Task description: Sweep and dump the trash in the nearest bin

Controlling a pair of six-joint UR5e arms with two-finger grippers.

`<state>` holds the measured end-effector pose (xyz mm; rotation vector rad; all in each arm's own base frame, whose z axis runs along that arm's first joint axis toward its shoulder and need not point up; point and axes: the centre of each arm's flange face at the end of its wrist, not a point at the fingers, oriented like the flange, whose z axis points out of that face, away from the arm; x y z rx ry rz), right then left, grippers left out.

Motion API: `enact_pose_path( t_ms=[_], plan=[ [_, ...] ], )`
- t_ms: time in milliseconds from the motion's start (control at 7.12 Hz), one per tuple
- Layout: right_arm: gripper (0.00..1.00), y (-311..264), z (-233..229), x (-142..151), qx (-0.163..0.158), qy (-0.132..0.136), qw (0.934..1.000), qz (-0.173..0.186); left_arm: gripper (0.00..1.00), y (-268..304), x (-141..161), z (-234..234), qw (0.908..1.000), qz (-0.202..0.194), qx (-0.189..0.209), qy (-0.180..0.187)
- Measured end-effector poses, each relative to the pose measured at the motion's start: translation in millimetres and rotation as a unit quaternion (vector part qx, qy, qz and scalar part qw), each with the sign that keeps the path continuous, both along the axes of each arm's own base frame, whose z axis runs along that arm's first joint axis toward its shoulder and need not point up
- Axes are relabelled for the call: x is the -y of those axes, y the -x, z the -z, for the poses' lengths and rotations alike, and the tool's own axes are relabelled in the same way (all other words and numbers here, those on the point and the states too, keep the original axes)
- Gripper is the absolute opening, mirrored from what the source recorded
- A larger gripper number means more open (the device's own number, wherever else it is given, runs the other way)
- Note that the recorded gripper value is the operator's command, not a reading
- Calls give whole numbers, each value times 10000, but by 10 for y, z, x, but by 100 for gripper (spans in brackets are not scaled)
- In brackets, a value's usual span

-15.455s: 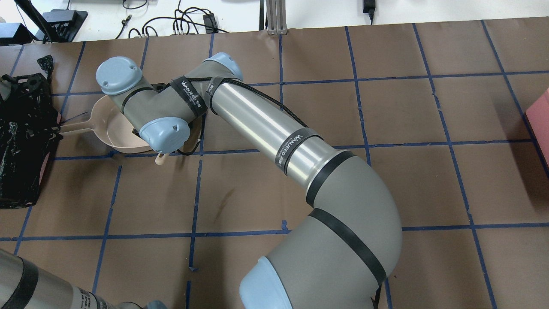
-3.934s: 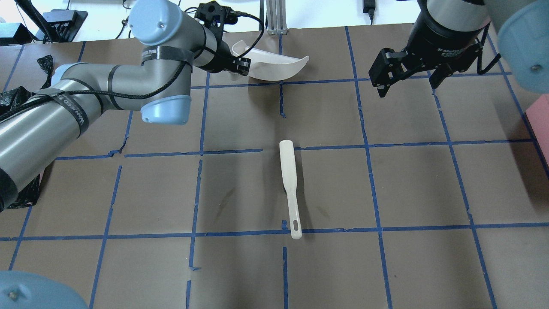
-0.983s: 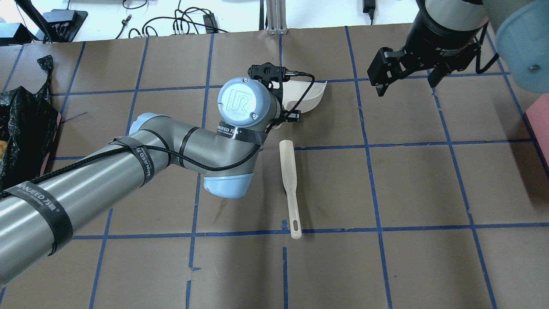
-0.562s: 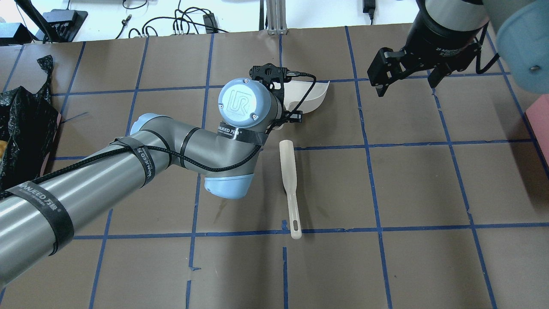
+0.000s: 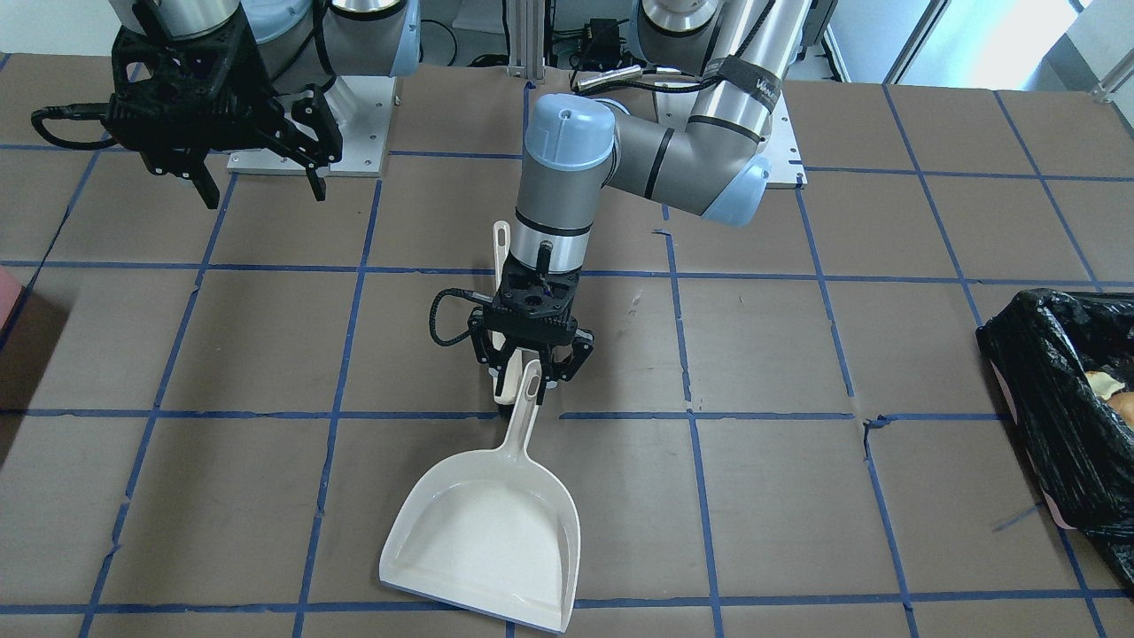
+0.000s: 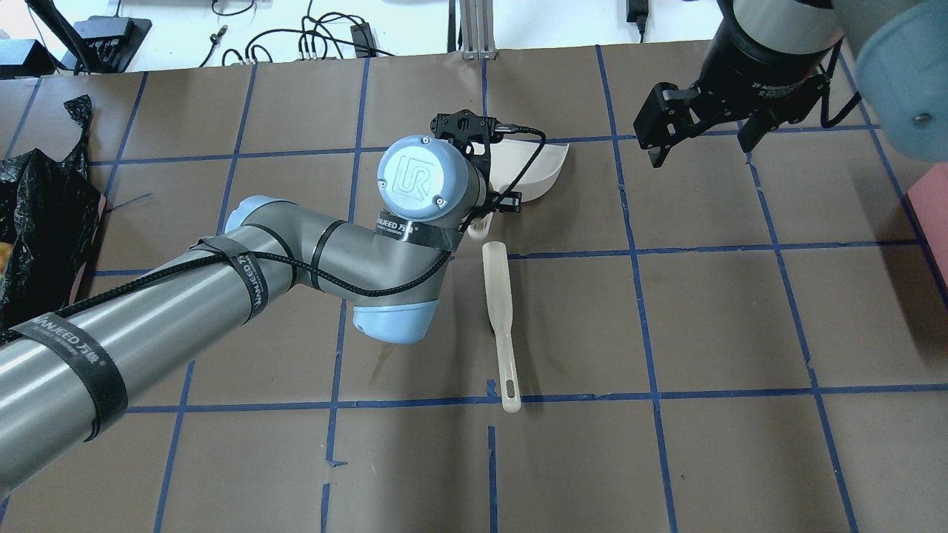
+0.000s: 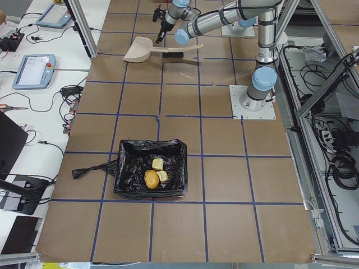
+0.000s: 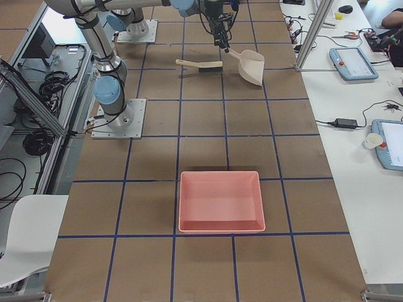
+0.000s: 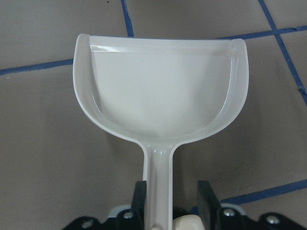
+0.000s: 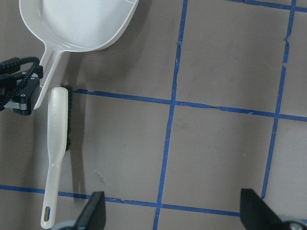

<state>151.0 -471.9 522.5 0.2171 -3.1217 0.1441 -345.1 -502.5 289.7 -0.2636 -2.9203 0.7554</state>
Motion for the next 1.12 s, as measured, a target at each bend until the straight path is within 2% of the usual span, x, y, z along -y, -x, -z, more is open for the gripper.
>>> enact_pose_path(
  t_ms=[281, 562, 702, 843, 1124],
  plan=[
    [100, -3, 8, 0, 0, -10, 10000, -3, 100, -170, 96, -193, 9999, 29, 65, 156],
    [100, -17, 15, -11, -4, -10, 10000, -20, 100, -715, 248, -534, 9994, 16, 339, 63],
    [100, -20, 15, -6, -2, 3, 10000, -24, 100, -963, 265, -759, 9983, 85, 544, -171],
    [100, -22, 16, -5, -2, 8, 10000, -25, 100, -1165, 273, -1043, 9957, 114, 716, -570],
    [100, -24, 24, -4, -2, 0, 10000, -26, 100, -1631, 350, -1731, 9859, -132, 844, -1436]
  ],
)
